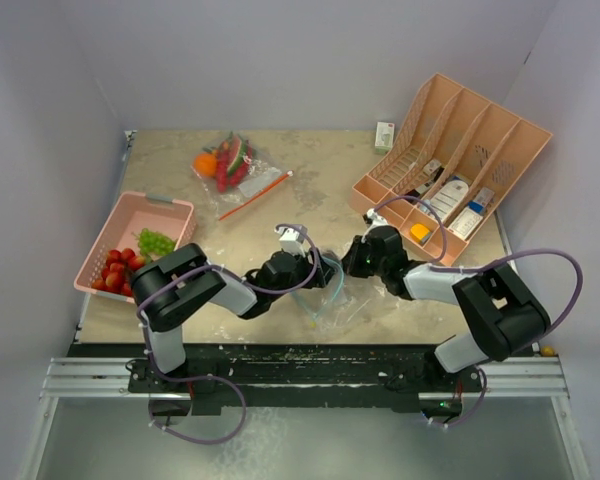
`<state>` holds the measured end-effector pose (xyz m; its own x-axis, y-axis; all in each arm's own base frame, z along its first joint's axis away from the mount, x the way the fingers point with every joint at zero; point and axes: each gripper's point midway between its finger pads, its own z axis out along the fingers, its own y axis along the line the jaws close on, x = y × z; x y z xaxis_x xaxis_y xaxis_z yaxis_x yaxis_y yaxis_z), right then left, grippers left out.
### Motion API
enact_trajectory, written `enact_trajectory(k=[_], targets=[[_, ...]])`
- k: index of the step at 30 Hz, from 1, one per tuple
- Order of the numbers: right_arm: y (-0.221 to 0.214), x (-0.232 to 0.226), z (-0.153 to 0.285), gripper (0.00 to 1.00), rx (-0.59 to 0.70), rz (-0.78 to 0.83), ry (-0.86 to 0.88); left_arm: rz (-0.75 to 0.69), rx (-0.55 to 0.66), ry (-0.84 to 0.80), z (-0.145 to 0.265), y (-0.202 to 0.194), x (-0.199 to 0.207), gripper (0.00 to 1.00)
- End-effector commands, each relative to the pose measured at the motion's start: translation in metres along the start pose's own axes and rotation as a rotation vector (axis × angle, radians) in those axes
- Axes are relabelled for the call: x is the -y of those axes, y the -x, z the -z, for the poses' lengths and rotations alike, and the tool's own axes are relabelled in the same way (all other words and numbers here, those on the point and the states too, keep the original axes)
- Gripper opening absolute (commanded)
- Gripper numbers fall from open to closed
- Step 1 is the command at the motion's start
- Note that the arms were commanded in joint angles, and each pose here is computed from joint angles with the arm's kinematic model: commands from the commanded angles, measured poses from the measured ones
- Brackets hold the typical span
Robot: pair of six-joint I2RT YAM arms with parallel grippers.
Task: Open the zip-top bag and remove the fake food
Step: Pick up the fake fruit from the zipper food storage bag.
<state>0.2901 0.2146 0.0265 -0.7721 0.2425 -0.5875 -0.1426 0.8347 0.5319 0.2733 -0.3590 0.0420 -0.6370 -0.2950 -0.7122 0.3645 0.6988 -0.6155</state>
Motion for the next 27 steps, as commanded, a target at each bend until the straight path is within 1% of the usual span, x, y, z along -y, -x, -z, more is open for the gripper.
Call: enact_trajectory(k=[1,3,7,10,12,14,17,18,20,22,24,27], targets=[[-0.008,-0.011,0.007,0.0,-0.035,0.02,0.053,-0.094,0.038,0.038,-0.009,0.01,-0.007,0.67],[-0.009,-0.01,0.008,0.0,-0.038,0.023,0.046,-0.151,0.046,0.053,-0.008,0.012,-0.01,0.66],[-0.012,-0.005,0.009,0.0,-0.044,0.035,0.03,-0.256,0.055,0.083,0.002,0.019,-0.013,0.6],[-0.014,-0.005,0.009,0.0,-0.051,0.036,0.03,-0.296,0.05,0.109,0.015,0.023,-0.018,0.61],[-0.013,-0.004,0.007,0.0,-0.053,0.035,0.029,-0.31,0.062,0.108,0.024,0.029,-0.017,0.64],[-0.013,-0.005,0.006,0.0,-0.051,0.037,0.031,-0.324,0.072,0.108,0.03,0.032,-0.017,0.69],[-0.012,-0.006,0.002,0.0,-0.052,0.032,0.039,-0.352,0.081,0.107,0.032,0.036,-0.016,0.85],[-0.012,-0.007,0.002,0.0,-0.053,0.031,0.041,-0.361,0.081,0.104,0.031,0.037,-0.015,0.89],[-0.013,-0.007,0.002,0.0,-0.053,0.029,0.043,-0.379,0.078,0.089,0.028,0.037,-0.011,0.93],[-0.012,-0.008,0.003,0.0,-0.05,0.031,0.043,-0.394,0.07,0.07,0.022,0.036,-0.007,0.96],[-0.011,-0.008,0.005,0.0,-0.049,0.031,0.043,-0.404,0.06,0.052,0.015,0.034,-0.003,0.96],[-0.011,-0.008,0.007,0.0,-0.046,0.033,0.043,-0.402,0.037,0.041,0.002,0.03,0.001,0.91]])
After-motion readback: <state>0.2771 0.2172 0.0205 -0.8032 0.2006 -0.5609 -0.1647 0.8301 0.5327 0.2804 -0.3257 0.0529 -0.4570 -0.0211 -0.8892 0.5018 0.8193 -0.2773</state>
